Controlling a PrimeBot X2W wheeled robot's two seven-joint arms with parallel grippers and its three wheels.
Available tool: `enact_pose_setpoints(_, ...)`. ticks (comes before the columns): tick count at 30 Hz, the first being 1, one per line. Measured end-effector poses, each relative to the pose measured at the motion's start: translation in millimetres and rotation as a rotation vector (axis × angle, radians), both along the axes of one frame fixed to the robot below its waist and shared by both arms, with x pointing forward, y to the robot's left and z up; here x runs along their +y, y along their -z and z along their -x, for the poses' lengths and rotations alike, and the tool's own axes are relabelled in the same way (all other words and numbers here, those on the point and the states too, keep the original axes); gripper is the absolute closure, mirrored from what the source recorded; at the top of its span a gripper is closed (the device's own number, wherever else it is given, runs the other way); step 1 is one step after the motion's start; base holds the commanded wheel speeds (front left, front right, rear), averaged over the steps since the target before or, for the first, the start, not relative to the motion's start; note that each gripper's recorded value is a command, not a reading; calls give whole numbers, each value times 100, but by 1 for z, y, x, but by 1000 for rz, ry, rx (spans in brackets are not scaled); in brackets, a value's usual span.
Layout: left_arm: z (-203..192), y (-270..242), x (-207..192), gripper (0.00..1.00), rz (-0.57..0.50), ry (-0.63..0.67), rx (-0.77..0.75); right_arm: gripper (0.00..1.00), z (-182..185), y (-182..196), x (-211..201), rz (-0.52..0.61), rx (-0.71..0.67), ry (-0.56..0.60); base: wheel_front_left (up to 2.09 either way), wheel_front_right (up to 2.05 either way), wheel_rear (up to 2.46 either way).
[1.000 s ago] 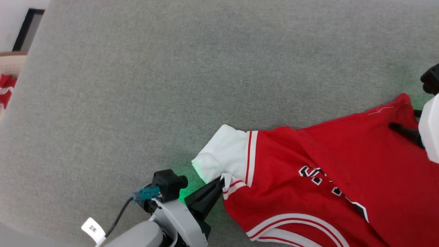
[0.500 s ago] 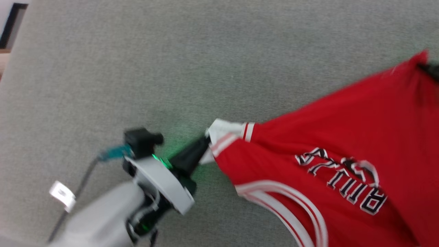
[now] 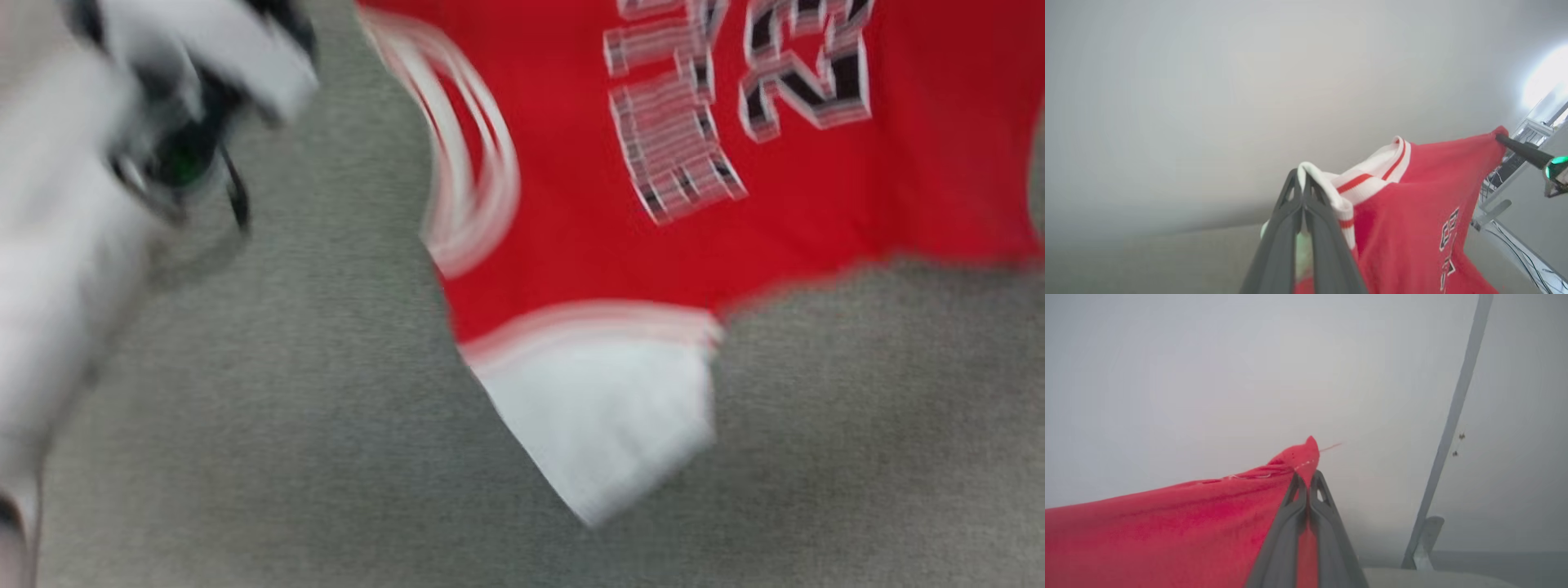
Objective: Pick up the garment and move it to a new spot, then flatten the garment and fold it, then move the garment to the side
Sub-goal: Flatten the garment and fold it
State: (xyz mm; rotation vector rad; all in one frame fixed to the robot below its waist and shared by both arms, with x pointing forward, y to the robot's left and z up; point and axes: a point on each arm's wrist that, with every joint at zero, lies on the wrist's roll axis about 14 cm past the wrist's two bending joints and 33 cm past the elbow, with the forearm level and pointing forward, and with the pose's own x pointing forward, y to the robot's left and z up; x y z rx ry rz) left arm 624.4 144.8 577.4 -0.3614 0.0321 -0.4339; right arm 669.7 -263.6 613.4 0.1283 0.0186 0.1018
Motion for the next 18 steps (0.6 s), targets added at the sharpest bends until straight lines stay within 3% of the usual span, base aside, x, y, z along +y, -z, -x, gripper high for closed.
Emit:
enact_pose_setpoints(5, -56, -92, 1, 100, 74, -110, -222, 100, -13, -64, -21, -31, -209, 95, 0, 0, 0)
enact_pose_setpoints(10, -73, -153, -15, 100, 188, -113, -382, 100, -13, -99, -38, -31, -350, 165, 0, 0, 0)
enact_pose_setpoints(15, -77, -125, -29, 100, 190, -83, -329, 100, -10, -78, -43, 2, -301, 178, 0, 0, 0)
enact_pose_setpoints(18, -58, -69, -41, 100, 191, -27, -218, 100, -2, -15, -34, -4, -128, 152, 0, 0, 0)
